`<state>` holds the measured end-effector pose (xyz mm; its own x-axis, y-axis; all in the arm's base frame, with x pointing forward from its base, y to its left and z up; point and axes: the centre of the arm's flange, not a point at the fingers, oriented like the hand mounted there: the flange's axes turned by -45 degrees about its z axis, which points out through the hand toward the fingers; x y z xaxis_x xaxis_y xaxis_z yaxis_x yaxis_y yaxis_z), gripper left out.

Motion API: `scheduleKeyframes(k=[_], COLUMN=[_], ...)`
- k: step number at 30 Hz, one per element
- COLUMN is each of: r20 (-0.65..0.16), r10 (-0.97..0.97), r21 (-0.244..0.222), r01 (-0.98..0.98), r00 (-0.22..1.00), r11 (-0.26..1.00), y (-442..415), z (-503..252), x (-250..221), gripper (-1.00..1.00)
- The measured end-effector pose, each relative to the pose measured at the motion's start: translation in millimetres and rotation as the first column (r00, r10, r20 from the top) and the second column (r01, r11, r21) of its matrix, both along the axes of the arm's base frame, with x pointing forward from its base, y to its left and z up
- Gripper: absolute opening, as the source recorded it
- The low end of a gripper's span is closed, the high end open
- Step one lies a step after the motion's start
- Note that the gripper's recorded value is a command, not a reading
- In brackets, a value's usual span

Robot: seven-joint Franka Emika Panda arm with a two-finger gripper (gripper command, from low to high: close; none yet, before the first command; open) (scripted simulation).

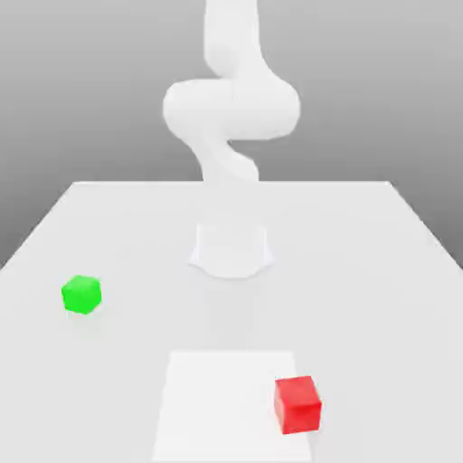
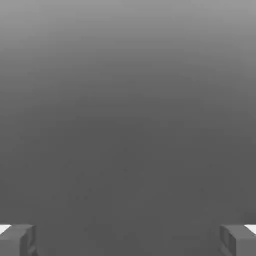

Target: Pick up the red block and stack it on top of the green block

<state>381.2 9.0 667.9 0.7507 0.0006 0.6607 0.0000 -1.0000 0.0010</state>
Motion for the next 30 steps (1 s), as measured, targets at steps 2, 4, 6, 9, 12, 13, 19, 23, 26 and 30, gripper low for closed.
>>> scheduleKeyframes(k=[2, 4, 6, 9, 12, 13, 19, 23, 26, 30], r20=[-0.066, -0.129, -0.190, -0.281, -0.369, -0.398, -0.560, -0.648, -0.659, -0.660], r10=[0.010, 0.019, 0.029, 0.045, 0.060, 0.066, 0.103, 0.119, 0.120, 0.120], r21=[-0.009, -0.015, -0.021, -0.026, -0.028, -0.028, -0.017, -0.002, 0.001, 0.001], r01=[-0.010, -0.022, -0.034, -0.054, -0.076, -0.084, -0.135, -0.158, -0.159, -0.160], r00=[0.998, 0.991, 0.981, 0.959, 0.927, 0.915, 0.822, 0.753, 0.743, 0.741], r11=[1.000, 1.000, 0.999, 0.998, 0.997, 0.996, 0.991, 0.987, 0.987, 0.987], y=[7.7, 15.1, 22.4, 33.3, 43.9, 47.4, 69.8, 78.7, 79.5, 79.4], z=[-38.5, -77.0, -116.4, -177.1, -238.9, -259.5, -380.6, -452.9, -491.1, -521.6], x=[25.6, 46.2, 62.9, 80.8, 90.0, 91.2, 78.5, 57.1, 54.6, 52.9], gripper=[0.00, 0.00, 0.00, 0.00, 0.00, 0.00, 0.00, 0.00, 0.00, -1.00])
